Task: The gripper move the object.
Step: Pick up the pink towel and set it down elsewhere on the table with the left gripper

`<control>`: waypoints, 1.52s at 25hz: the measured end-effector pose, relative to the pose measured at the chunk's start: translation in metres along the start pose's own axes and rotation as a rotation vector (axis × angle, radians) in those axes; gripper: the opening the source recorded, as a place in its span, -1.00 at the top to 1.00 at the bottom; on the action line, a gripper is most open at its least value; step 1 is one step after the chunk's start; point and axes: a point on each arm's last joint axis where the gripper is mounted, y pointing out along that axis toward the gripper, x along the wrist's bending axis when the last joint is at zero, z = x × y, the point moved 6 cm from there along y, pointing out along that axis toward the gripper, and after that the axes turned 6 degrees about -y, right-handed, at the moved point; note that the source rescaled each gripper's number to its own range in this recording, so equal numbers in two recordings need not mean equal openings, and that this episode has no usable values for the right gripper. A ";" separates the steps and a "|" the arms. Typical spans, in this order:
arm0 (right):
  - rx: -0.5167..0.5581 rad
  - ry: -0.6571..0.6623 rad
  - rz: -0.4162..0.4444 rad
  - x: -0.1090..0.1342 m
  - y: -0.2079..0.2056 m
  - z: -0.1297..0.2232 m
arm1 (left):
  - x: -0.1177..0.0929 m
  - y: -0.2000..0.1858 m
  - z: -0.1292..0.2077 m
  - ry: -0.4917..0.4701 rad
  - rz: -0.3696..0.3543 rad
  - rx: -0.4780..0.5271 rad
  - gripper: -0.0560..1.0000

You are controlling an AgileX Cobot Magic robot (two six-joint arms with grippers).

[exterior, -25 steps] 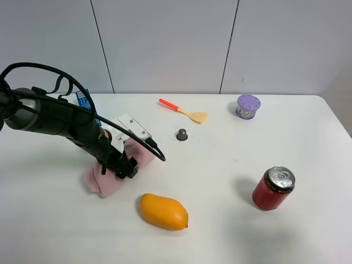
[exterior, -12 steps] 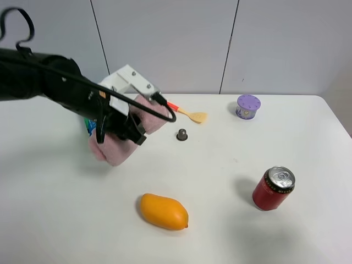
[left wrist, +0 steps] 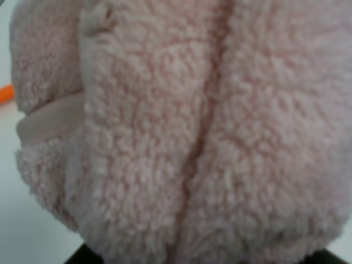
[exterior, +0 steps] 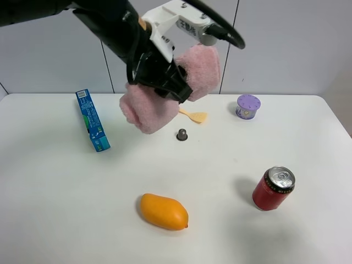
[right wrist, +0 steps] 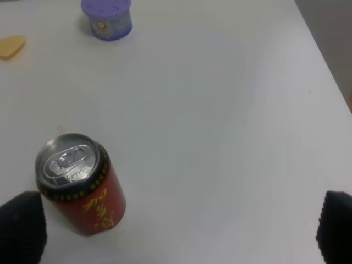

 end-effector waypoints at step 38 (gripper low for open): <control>0.000 0.004 0.000 0.000 0.000 0.000 | -0.038 0.221 -0.013 0.590 0.091 0.014 0.88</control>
